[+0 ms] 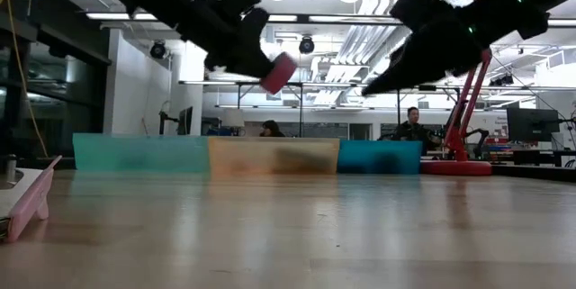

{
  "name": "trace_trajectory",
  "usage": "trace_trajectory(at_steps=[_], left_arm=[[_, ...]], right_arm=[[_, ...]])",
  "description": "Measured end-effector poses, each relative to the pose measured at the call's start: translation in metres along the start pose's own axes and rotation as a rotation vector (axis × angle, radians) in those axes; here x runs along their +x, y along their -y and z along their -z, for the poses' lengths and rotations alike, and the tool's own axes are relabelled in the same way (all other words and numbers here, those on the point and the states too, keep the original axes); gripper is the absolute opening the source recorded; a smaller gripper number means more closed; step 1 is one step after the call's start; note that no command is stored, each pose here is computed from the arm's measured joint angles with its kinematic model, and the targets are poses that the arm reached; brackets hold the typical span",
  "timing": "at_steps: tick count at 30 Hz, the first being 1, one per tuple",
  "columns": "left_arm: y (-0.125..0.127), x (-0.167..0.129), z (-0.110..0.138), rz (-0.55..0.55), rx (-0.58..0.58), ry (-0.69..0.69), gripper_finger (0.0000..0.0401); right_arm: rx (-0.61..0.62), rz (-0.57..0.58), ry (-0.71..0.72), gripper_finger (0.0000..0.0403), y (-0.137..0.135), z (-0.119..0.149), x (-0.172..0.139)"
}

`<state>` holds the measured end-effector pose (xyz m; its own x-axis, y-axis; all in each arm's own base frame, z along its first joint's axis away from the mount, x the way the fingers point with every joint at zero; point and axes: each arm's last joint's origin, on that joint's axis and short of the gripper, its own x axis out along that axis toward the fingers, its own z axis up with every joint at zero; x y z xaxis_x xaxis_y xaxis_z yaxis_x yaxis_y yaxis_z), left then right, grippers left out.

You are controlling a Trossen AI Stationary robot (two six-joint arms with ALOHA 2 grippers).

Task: Pick and place Stapler, Stapler remover, tape
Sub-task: Put the pink tape into the blue bin

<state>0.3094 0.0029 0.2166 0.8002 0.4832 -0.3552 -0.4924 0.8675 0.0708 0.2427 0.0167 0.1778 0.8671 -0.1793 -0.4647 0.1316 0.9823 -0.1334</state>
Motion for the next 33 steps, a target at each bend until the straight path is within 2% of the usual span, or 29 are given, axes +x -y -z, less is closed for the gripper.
trace_trajectory(at_steps=[10, 15, 21, 27, 33], left_arm=[[-0.011, 0.007, -0.024, 0.145, 0.035, 0.195, 0.0037], [-0.010, 0.005, -0.032, 0.182, 0.066, 0.283, 0.0037], [-0.009, 0.003, -0.037, 0.213, 0.075, 0.332, 0.0037], [-0.008, 0.002, -0.039, 0.240, 0.085, 0.358, 0.0037], [-0.007, 0.001, -0.040, 0.263, 0.084, 0.371, 0.0037]], right_arm=[[-0.056, 0.030, 0.300, 0.0231, 0.010, -0.029, -0.002], [-0.065, 0.003, 0.379, 0.0231, 0.018, -0.036, -0.003], [-0.084, -0.117, 0.485, 0.0231, 0.019, -0.042, -0.002], [-0.109, -0.156, 0.548, 0.0231, 0.015, -0.041, 0.011], [-0.119, -0.194, 0.582, 0.0231, 0.011, -0.051, 0.027]])
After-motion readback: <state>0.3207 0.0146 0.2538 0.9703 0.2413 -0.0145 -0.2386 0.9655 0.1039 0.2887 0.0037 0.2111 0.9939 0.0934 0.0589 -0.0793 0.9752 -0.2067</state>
